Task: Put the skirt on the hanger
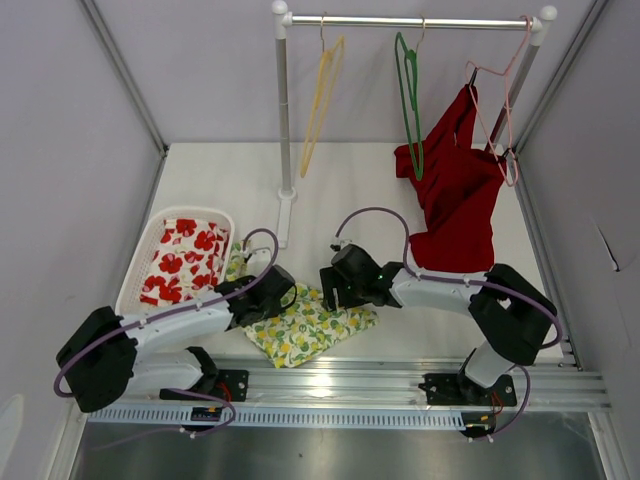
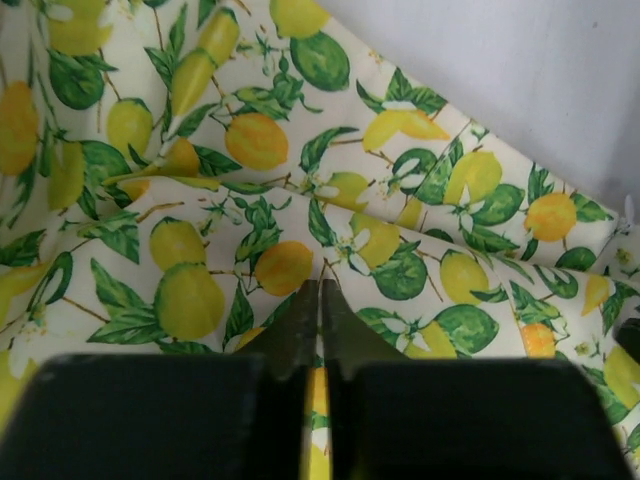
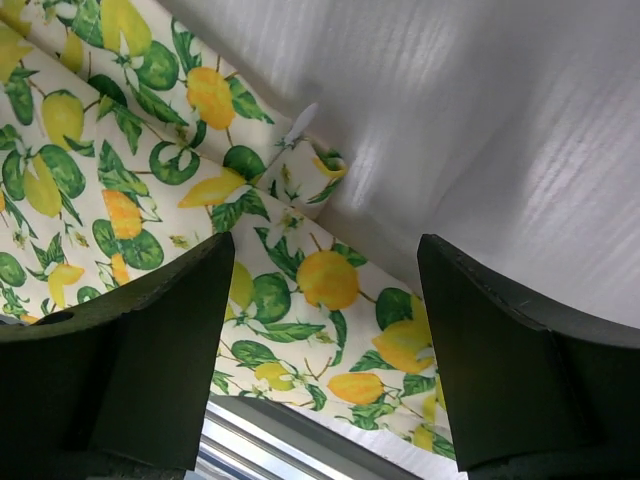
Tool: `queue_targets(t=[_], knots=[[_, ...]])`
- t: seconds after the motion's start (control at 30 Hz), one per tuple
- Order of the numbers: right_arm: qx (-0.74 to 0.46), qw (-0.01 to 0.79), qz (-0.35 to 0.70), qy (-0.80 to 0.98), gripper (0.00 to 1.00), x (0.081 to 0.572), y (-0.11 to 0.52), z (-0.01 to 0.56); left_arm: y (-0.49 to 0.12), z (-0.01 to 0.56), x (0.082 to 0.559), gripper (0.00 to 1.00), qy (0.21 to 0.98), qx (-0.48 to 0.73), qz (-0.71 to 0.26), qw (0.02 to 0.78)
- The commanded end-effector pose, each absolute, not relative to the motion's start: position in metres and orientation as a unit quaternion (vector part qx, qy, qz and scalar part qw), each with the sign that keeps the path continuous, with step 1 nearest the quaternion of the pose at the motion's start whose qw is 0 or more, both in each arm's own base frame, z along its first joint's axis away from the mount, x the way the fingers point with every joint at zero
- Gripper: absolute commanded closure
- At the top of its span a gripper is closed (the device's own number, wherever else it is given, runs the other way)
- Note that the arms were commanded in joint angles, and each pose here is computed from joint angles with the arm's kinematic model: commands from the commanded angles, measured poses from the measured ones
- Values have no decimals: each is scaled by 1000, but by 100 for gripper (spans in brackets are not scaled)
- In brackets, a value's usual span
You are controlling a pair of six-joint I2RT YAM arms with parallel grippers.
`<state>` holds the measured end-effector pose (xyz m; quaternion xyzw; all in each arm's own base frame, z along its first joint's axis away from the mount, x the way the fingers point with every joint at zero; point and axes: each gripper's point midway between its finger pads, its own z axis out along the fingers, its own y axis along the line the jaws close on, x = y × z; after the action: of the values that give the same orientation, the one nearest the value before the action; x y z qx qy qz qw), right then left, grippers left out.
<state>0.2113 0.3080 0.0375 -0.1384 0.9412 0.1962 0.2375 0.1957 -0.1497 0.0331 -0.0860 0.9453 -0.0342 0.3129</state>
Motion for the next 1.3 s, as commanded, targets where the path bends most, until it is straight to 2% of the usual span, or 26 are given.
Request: queue_targets(t=[0.0,0.2,0.4,0.5,0.53,0.63,0.8,1.03,1.27], knots=[[-123,260,221,932,22,220,329,48,-157,32,192,100,943,-97,-70,310],[-119,261,208,935,30,227,338,35,-156,25,184,100,947,-88,-75,299],[-113,267,195,937,44,238,345,25,-156,20,177,100,950,-77,-81,290],[-113,266,193,938,66,241,348,22,-156,20,176,100,951,-75,-83,290],[-114,263,191,939,79,240,348,22,-157,21,176,100,950,-74,-85,291],[-107,278,176,938,100,245,338,30,-159,25,179,100,949,-69,-88,296],[-77,315,141,935,100,266,297,65,-164,30,183,100,947,-60,-93,302],[-26,397,115,910,100,310,225,150,-176,38,191,100,945,-42,-106,307],[-22,409,73,910,100,315,191,163,-192,42,203,100,945,-20,-108,307]])
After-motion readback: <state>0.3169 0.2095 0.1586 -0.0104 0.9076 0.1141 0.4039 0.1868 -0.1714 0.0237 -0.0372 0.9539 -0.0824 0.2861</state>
